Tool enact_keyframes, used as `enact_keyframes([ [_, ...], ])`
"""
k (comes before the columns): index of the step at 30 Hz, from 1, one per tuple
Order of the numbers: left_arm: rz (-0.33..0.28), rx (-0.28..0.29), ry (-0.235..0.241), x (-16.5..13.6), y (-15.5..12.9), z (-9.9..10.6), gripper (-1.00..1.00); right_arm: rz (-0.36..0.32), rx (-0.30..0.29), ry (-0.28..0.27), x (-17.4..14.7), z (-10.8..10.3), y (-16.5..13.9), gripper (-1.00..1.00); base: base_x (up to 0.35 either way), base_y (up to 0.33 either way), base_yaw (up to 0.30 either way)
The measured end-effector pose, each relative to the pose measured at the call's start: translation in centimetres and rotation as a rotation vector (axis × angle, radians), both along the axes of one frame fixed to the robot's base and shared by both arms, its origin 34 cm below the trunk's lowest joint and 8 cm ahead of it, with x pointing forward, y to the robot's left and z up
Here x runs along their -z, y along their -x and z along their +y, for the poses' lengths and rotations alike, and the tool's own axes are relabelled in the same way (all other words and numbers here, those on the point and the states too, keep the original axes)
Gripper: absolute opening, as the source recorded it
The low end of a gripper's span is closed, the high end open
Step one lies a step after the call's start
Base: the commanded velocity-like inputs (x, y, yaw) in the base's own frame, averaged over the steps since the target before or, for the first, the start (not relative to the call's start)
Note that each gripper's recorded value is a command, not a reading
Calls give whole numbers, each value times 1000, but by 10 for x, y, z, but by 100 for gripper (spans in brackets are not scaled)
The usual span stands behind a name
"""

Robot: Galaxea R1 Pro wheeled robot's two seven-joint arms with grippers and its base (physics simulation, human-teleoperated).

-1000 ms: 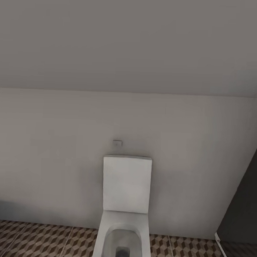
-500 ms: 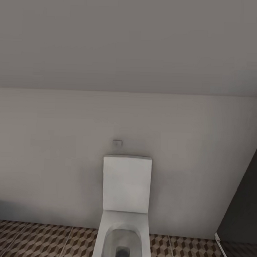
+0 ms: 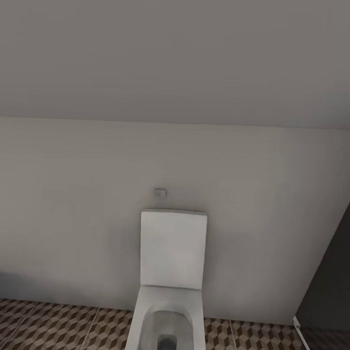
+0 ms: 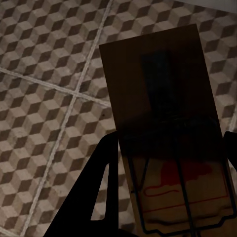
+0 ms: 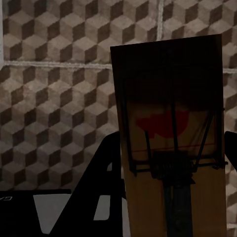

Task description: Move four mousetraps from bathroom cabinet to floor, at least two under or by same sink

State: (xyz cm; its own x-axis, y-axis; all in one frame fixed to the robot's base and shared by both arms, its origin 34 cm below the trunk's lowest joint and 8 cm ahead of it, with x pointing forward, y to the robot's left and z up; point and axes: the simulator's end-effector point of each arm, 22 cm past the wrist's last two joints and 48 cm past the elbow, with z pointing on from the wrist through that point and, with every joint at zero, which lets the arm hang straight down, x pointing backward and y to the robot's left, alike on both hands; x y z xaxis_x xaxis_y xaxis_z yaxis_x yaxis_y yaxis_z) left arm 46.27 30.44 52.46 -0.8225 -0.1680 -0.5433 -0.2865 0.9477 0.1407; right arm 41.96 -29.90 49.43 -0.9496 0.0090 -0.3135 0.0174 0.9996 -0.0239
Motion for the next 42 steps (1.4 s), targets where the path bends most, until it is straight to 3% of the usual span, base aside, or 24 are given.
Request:
enact_keyframes([
  [28, -8, 4, 0, 23, -1, -1, -100, 1, -2, -3, 24, 3, 1, -100, 0, 0, 0],
  [42, -7, 3, -3, 48, 2, 2, -100, -1, -2, -3, 49, 3, 3, -100, 0, 0, 0],
])
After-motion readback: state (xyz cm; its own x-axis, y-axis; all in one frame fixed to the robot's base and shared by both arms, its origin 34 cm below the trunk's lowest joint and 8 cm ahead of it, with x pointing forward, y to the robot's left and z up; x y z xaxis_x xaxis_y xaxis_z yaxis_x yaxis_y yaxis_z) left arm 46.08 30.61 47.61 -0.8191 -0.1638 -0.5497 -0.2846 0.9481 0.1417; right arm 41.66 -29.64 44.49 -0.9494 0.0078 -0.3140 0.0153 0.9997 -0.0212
